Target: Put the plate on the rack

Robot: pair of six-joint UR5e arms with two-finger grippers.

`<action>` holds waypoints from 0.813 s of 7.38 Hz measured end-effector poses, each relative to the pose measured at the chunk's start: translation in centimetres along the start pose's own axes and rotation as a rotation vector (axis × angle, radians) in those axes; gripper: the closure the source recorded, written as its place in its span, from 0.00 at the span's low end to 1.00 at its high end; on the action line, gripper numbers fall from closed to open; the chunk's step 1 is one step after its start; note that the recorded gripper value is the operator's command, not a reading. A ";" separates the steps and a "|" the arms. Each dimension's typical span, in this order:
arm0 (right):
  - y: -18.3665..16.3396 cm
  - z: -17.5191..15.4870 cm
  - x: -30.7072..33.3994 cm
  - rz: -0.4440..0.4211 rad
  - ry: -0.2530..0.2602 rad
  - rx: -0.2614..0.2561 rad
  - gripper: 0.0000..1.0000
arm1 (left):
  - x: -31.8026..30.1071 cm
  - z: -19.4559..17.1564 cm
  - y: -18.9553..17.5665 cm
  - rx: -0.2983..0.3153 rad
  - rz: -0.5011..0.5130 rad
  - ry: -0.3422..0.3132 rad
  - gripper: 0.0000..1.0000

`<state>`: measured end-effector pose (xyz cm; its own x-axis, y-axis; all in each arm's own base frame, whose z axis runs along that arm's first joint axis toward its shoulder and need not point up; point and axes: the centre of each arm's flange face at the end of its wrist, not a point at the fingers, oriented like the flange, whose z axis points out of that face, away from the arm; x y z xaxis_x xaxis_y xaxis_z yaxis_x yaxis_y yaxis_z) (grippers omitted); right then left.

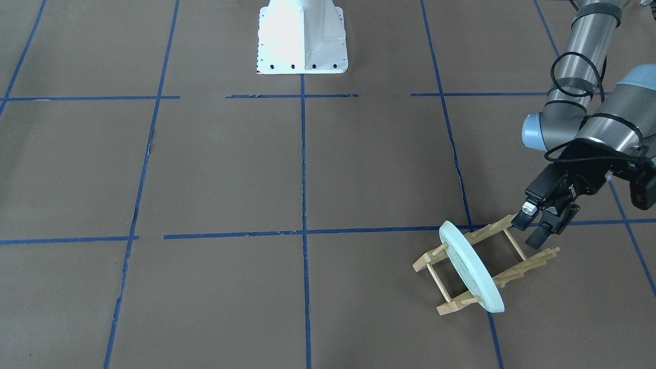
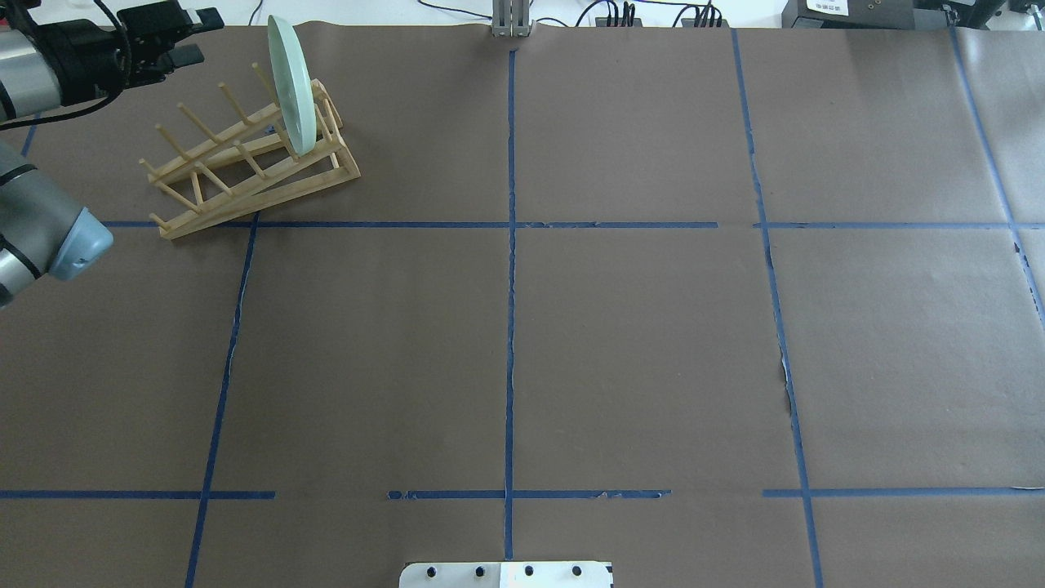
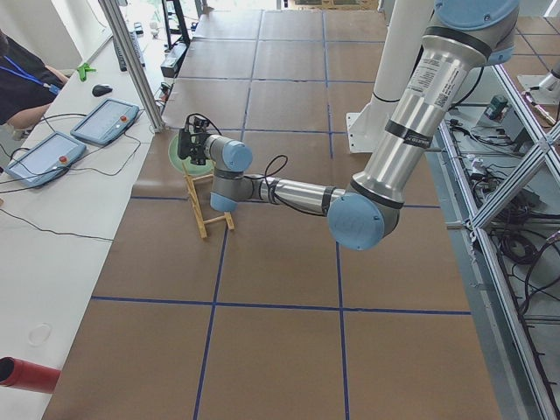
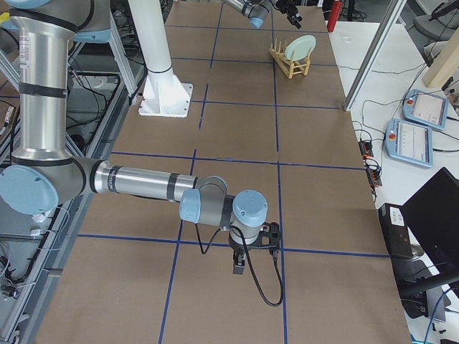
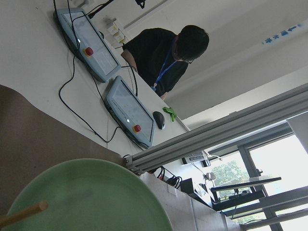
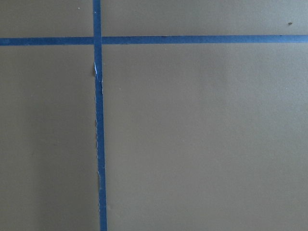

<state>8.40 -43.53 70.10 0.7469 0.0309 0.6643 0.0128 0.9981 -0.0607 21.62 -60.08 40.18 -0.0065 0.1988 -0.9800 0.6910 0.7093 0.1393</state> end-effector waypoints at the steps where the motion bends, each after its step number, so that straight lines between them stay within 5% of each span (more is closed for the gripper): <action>1: 0.0 0.0 0.0 0.000 0.000 0.000 0.00 | -1.1 -2.7 -1.1 -0.007 0.104 -0.060 0.00; 6: 0.0 0.0 0.0 0.000 0.000 0.001 0.00 | -5.9 -17.7 -4.8 -0.136 0.564 -0.361 0.00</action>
<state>8.40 -43.54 70.05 0.7469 0.0307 0.6642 0.0120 0.9981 -0.0596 5.58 -52.69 47.83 0.5857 0.3419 -0.7349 0.4210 0.6465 0.6363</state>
